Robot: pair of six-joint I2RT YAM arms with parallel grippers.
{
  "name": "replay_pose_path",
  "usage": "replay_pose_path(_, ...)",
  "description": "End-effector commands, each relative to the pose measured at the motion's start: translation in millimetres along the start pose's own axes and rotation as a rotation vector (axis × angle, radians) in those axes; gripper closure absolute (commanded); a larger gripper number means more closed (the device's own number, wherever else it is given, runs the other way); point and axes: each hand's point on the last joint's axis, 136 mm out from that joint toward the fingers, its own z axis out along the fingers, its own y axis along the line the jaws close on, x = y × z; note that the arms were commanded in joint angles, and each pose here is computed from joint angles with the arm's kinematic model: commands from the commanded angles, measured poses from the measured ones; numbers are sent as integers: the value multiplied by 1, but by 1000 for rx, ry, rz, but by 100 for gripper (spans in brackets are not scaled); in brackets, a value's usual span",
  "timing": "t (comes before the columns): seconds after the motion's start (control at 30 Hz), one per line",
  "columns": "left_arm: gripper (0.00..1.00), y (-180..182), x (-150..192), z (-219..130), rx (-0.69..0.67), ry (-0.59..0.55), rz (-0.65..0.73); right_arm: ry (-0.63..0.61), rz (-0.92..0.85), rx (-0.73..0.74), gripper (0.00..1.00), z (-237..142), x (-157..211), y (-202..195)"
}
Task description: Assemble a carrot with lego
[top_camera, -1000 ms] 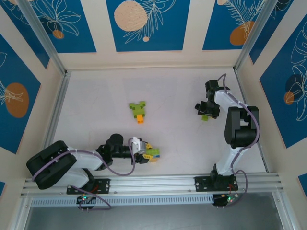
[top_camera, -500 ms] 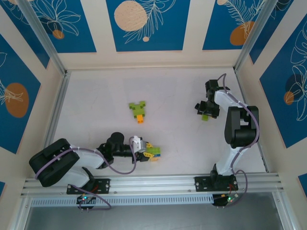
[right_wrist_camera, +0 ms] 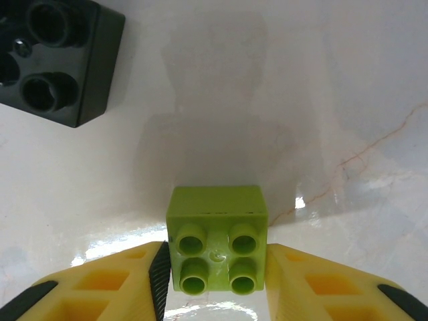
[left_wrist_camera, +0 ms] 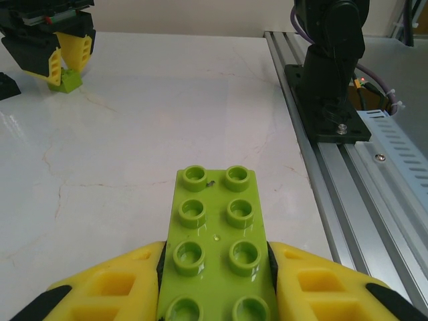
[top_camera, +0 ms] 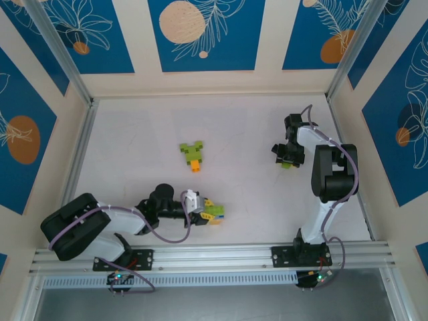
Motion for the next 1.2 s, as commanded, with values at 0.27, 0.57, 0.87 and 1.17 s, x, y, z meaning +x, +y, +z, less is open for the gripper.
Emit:
replay_pose_path(0.27, 71, 3, 2, 3, 15, 18, 12, 3, -2, -9, 69, -1, -3, 1)
replay_pose_path(0.57, 71, 3, 2, 3, 15, 23, 12, 1, -70, -140, 74, -48, 29, 43)
replay_pose_path(0.87, 71, 3, 3, 5, 21, 27, 9, 48, -204, -207, 73, -127, 134, 103)
replay_pose_path(1.17, 72, 3, 3, 5, 28, 26, 4, 145, -267, -203, 73, -144, 237, 146)
